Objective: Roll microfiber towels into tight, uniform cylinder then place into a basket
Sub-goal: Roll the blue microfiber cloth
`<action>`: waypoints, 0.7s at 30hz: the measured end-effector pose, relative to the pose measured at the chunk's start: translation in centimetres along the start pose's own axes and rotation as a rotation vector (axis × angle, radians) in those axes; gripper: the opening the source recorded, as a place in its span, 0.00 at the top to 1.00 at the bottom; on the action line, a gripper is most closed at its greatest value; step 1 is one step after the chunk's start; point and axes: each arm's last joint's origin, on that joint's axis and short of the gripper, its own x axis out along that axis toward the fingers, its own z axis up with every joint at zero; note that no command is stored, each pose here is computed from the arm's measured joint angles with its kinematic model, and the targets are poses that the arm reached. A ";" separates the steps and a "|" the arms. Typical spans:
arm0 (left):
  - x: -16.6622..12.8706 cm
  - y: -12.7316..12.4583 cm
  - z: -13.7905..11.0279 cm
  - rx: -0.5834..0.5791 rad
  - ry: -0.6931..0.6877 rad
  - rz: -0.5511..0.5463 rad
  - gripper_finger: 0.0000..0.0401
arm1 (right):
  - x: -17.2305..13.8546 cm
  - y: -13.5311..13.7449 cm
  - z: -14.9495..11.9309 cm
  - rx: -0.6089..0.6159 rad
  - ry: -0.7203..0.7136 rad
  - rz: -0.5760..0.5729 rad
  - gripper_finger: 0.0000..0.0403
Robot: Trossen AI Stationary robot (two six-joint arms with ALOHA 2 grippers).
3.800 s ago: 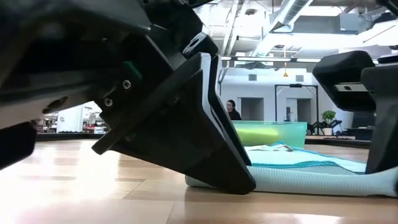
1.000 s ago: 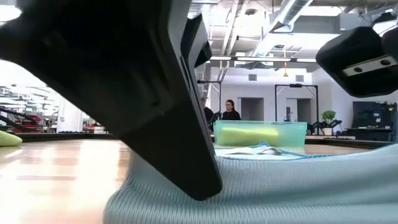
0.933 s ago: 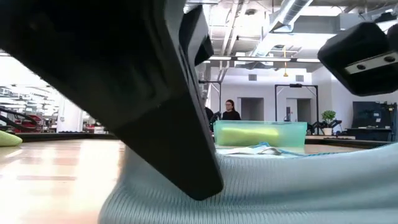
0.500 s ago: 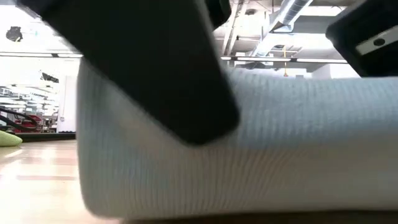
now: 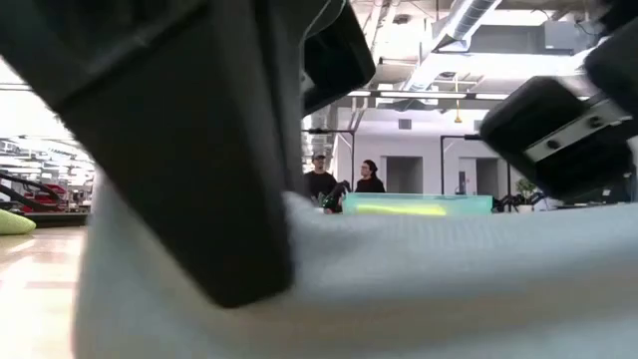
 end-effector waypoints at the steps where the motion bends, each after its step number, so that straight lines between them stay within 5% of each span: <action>1: 0.0 0.2 0.0 -0.004 0.007 0.000 1.00 | 0.0 -0.3 0.0 0.016 0.009 -0.011 0.97; 14: -0.1 2.4 -0.3 -0.048 0.074 0.082 1.00 | 0.0 -1.1 -0.4 0.072 0.034 -0.116 0.97; 21: -2.0 0.6 0.3 -0.048 0.012 0.017 1.00 | -0.3 0.2 0.7 0.041 -0.038 0.047 0.96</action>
